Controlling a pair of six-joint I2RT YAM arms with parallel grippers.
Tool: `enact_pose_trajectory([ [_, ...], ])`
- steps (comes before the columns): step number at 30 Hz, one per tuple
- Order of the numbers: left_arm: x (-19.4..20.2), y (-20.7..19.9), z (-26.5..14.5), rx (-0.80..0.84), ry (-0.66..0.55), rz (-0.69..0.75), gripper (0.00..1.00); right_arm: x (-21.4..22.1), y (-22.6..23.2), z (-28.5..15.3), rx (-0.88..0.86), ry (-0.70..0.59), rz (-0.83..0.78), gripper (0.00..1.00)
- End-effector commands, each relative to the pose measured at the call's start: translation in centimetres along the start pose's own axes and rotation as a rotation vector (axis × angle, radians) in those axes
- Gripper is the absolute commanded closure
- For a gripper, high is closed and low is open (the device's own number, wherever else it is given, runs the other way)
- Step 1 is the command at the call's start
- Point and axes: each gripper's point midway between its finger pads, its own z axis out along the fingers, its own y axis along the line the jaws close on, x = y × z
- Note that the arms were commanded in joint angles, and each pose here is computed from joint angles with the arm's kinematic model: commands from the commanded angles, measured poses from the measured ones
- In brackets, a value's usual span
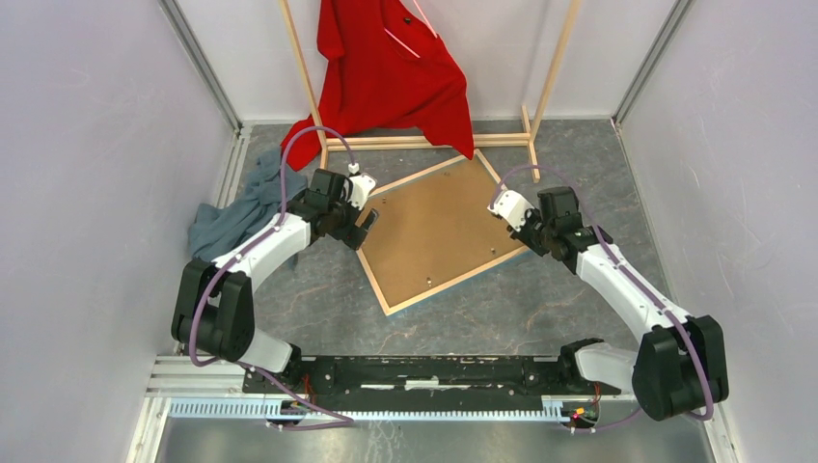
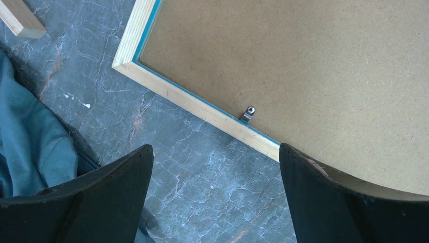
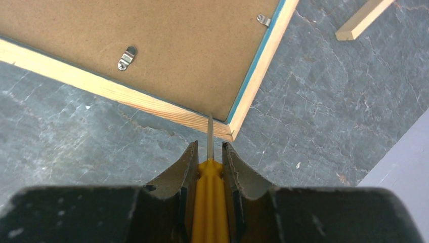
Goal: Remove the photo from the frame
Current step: Adjust the photo frame at the center of the board.
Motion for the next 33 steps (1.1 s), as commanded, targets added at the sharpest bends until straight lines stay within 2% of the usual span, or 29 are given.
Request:
enact_pose_trajectory([
  [1,-1.0,1.0,-0.3,-0.044,-0.045,-0.001,0.00,-0.1,2.6,-1.0,-0.104,0.001,-0.059,1.00],
  [16,-0.7,2.7,0.8,-0.135,-0.010,-0.045,0.00,-0.4,7.6,-2.6,-0.271,-0.025,-0.201,1.00],
  [21,-1.0,3.2,1.8,-0.151,0.012,-0.069,0.00,-1.3,9.0,-3.5,-0.332,-0.081,-0.232,1.00],
  [28,-0.2,4.1,2.8,-0.199,0.063,-0.111,0.00,-7.8,4.2,-5.3,-0.119,-0.285,-0.176,1.00],
  [33,-0.5,3.9,3.8,-0.131,0.039,-0.207,0.00,-10.6,-1.5,-5.5,0.128,-0.313,-0.019,1.00],
])
